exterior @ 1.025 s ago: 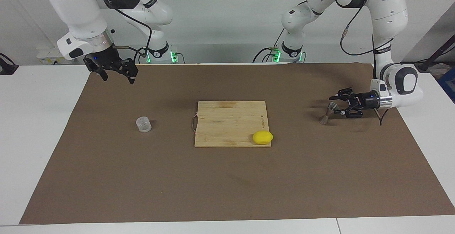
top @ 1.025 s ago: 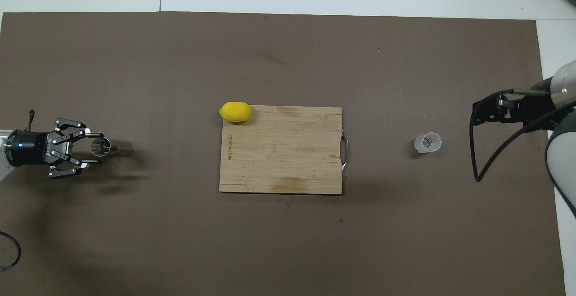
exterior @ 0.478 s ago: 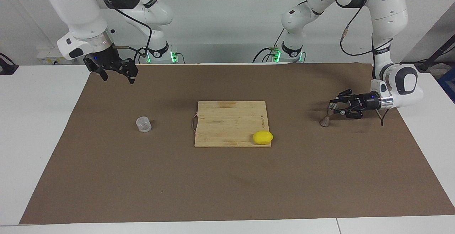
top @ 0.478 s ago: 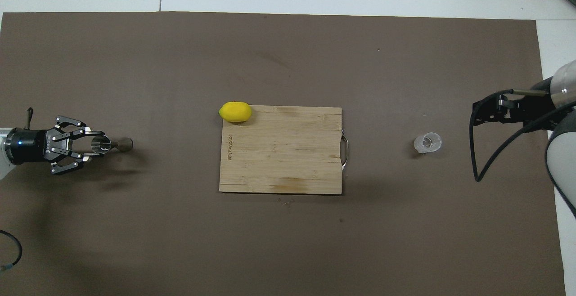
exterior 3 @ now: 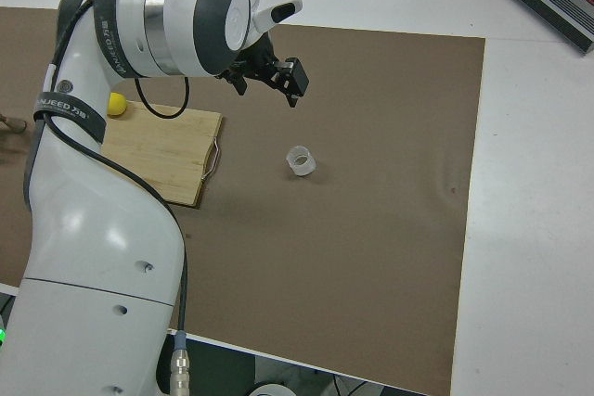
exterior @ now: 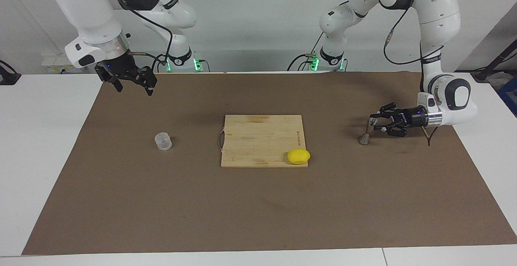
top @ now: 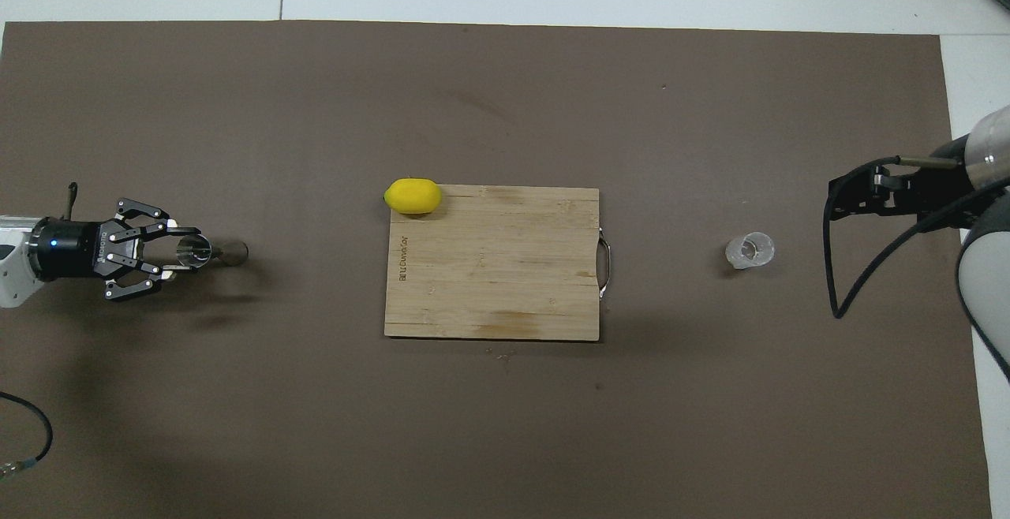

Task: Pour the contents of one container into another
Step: 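Carry the steel cup with the left gripper onto the cutting board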

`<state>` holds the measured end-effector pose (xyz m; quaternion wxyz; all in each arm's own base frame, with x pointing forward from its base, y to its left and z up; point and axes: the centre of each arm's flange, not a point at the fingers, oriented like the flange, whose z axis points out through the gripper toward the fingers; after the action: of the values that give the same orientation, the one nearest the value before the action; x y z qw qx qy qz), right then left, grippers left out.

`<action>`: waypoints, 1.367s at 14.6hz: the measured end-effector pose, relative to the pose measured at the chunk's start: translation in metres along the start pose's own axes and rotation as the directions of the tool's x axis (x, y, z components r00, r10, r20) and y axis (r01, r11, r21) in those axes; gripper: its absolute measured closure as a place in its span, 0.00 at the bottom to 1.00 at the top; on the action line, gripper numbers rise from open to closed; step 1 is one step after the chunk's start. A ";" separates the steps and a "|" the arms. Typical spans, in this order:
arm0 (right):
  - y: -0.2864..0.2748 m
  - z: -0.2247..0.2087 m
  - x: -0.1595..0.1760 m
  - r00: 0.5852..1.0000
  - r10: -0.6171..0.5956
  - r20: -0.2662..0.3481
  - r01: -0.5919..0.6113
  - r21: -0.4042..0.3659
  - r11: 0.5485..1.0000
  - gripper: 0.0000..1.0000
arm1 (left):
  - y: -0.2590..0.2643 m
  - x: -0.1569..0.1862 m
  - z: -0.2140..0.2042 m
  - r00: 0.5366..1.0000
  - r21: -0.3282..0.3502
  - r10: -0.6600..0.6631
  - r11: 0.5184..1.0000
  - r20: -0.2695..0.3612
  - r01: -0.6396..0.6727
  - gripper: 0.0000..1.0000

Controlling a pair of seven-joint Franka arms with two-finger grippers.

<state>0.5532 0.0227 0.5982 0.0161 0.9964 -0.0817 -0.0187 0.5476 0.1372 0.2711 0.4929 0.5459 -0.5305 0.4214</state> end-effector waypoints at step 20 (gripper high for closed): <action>0.000 0.000 0.000 1.000 0.000 0.000 0.000 0.000 1.000 0.00 | 0.026 0.109 0.262 0.994 0.056 -0.069 0.996 -0.085 0.074 0.50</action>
<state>0.5532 0.0227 0.5982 0.0161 0.9964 -0.0817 -0.0187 0.5145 -0.1373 0.3392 0.5131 0.5610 -0.4767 0.4414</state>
